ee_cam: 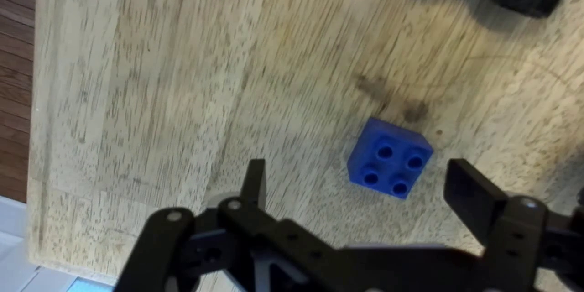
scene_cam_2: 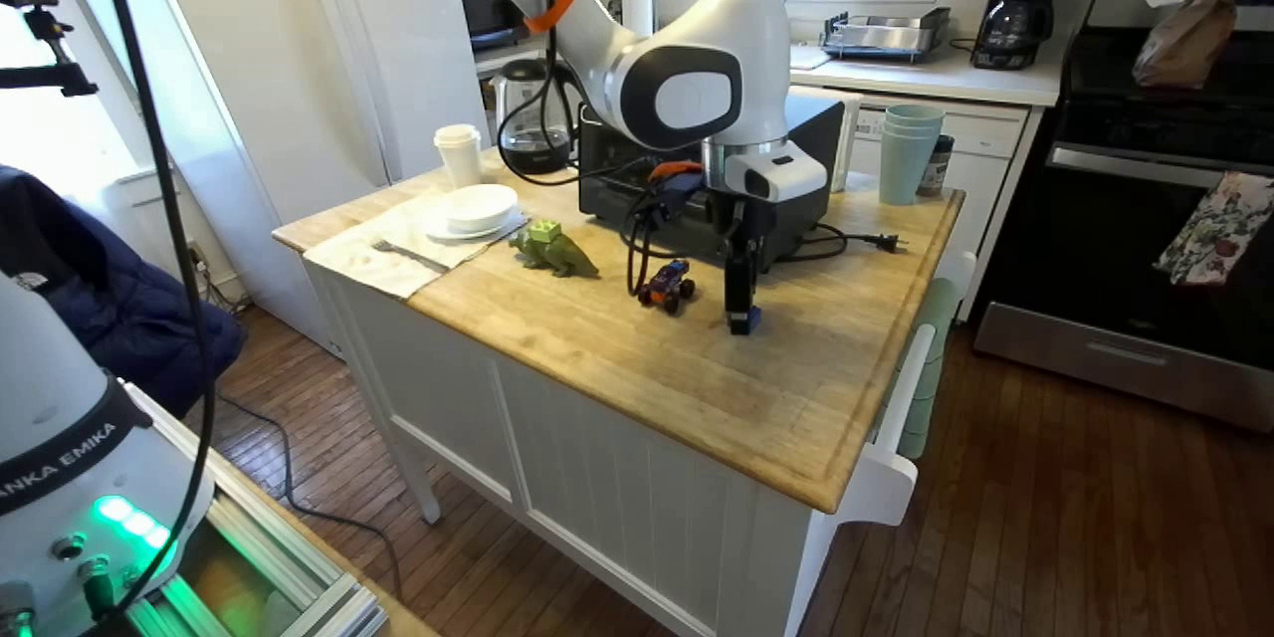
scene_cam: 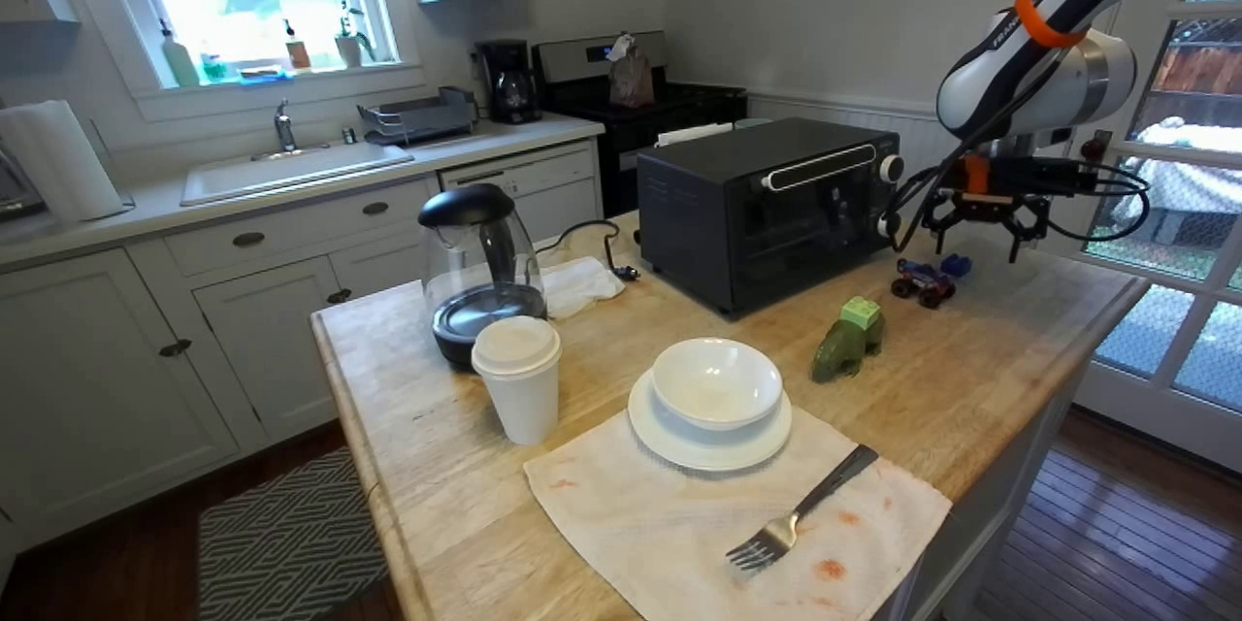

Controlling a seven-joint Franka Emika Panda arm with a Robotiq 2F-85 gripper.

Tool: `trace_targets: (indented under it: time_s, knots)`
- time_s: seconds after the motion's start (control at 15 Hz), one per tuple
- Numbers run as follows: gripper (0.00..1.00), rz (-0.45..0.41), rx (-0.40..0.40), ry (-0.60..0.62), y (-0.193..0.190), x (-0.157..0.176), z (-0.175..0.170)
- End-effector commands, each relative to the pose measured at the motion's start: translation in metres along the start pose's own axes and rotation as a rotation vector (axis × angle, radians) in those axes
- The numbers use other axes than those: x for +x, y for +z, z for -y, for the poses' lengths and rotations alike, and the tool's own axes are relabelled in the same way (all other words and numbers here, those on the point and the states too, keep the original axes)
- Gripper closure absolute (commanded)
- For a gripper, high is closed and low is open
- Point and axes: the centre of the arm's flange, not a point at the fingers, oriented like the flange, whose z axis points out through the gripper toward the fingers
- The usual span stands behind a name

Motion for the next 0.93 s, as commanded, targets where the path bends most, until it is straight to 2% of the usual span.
trace_targets:
  time_s: [0.0,0.47,0.87]
  knots:
    - [0.00,0.052,0.019,0.006,0.007,0.014,0.009]
    - [0.01,0.099,0.051,0.052,0.016,0.019,0.014]
    - [0.50,0.112,0.062,0.064,0.021,0.020,0.016]
